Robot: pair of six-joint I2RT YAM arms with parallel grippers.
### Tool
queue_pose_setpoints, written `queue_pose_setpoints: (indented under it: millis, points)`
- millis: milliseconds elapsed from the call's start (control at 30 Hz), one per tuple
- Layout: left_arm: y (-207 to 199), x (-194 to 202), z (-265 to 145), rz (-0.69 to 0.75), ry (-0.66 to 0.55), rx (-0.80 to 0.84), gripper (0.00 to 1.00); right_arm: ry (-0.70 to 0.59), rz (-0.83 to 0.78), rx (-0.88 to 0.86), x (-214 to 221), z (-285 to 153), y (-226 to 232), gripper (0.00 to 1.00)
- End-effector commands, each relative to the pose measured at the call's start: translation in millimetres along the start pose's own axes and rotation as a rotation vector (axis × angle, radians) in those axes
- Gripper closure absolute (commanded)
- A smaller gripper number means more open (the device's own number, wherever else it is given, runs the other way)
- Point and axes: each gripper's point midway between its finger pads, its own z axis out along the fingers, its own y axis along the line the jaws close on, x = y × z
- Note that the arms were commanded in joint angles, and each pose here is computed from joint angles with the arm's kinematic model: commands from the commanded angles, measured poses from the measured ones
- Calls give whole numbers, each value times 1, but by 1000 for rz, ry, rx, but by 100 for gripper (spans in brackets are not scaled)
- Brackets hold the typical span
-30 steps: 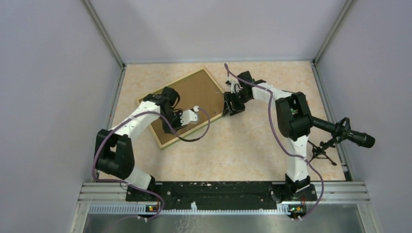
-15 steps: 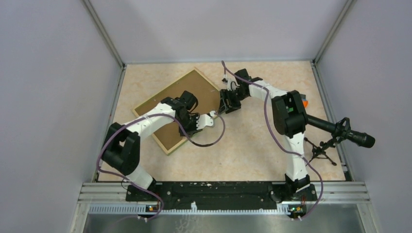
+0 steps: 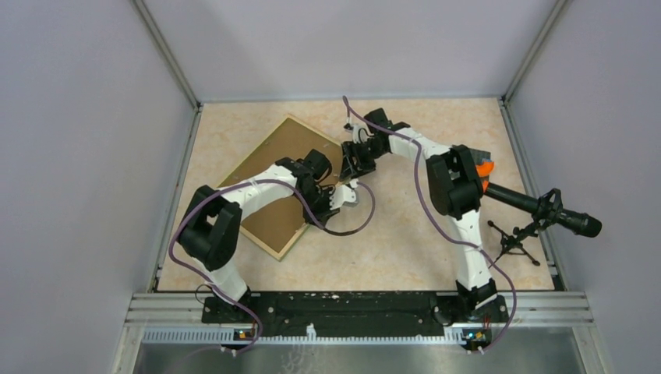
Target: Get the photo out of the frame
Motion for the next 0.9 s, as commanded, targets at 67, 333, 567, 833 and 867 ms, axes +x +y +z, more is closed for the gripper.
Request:
queue_pose_setpoints:
  millis: [67,333,567,833,867]
  points:
    - [0,-52,-12,-37,-187,17,100,-86,-56,12,-33,-12,-10,41]
    - [28,-105,-59,-179,-376,-15,100,-161,-163,-13,-66,-45,2,39]
    - [96,-106,-172,-481,-691,-149,100,-453,-313,-29,-82,-148,54,28]
    - [112,-120,-246,-661,-983,-145,100,-616,-509,-77,-75,-177,143,22]
    - [112,-123,-252,-686,-1015,-129,100,-619,-520,-88,-74,-173,152,22]
